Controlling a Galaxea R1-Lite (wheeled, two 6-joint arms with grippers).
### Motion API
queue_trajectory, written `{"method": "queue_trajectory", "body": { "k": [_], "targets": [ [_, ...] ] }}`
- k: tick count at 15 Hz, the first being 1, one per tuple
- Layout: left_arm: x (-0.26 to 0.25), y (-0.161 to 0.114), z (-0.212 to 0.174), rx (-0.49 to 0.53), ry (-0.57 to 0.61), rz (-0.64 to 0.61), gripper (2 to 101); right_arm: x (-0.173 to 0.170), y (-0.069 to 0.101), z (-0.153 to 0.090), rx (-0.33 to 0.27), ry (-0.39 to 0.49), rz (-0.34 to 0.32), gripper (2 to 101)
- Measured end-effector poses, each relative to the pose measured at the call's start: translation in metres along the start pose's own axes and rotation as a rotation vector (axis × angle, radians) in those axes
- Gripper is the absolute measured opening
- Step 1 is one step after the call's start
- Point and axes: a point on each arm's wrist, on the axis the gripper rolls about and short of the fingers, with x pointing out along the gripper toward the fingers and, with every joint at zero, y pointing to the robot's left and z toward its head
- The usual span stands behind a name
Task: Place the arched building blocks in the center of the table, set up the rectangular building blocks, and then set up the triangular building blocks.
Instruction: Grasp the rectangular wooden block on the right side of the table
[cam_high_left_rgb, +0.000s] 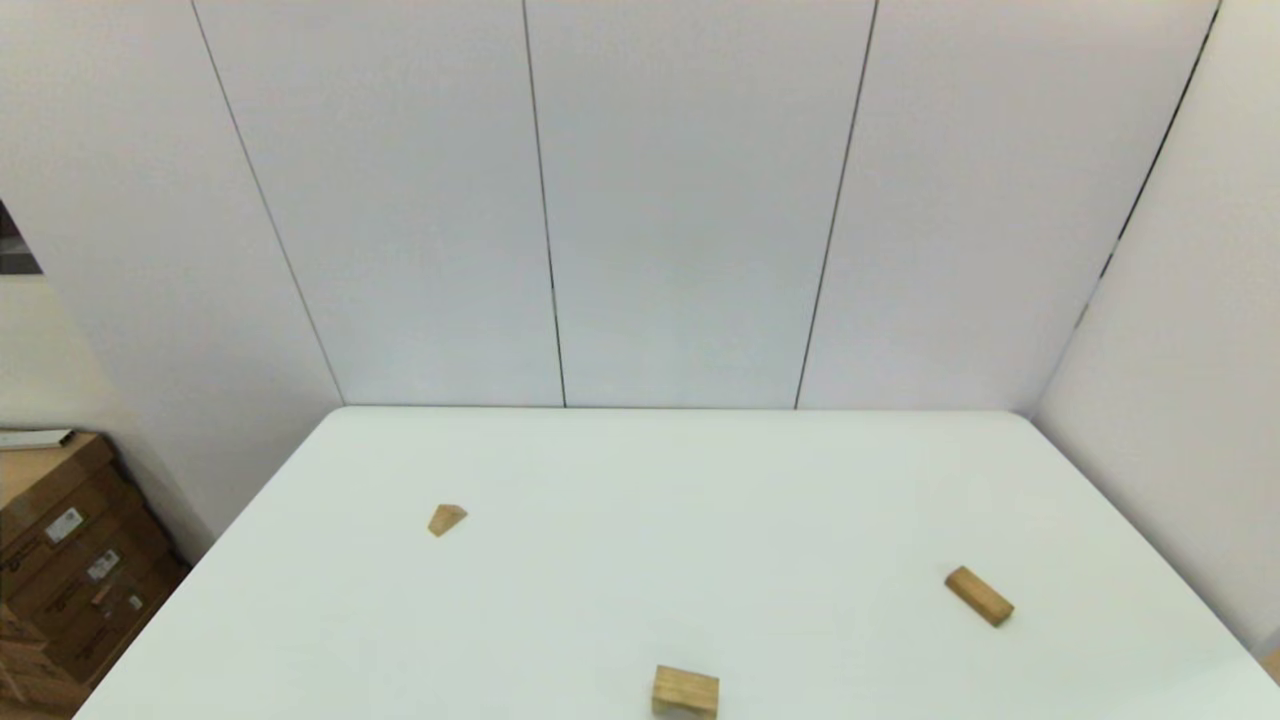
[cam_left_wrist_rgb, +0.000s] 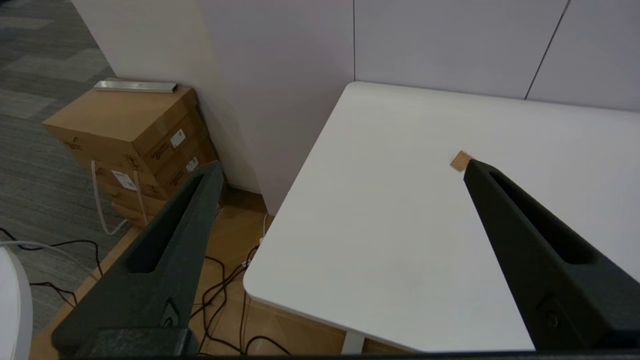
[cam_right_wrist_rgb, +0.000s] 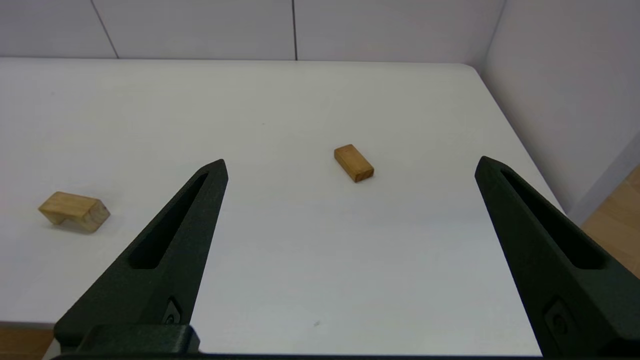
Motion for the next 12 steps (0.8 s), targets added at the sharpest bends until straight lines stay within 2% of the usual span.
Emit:
{"method": "queue_trajectory", "body": {
  "k": [6, 9, 11, 12],
  "targets": [
    [0.018, -0.008, -0.075, 0.145, -0.025, -0.13, 97.7, 0.0, 0.0, 0.0, 0.0, 0.0, 0.0, 98.0],
    [0.037, -0.016, -0.101, 0.175, -0.088, -0.181, 97.7, 0.0, 0.0, 0.0, 0.0, 0.0, 0.0, 98.0],
    [0.042, -0.019, -0.106, 0.17, -0.151, -0.248, 97.8, 0.0, 0.0, 0.0, 0.0, 0.0, 0.0, 98.0],
    [0.043, -0.02, -0.109, 0.153, -0.146, -0.259, 97.7, 0.0, 0.0, 0.0, 0.001, 0.0, 0.0, 98.0]
  ]
}}
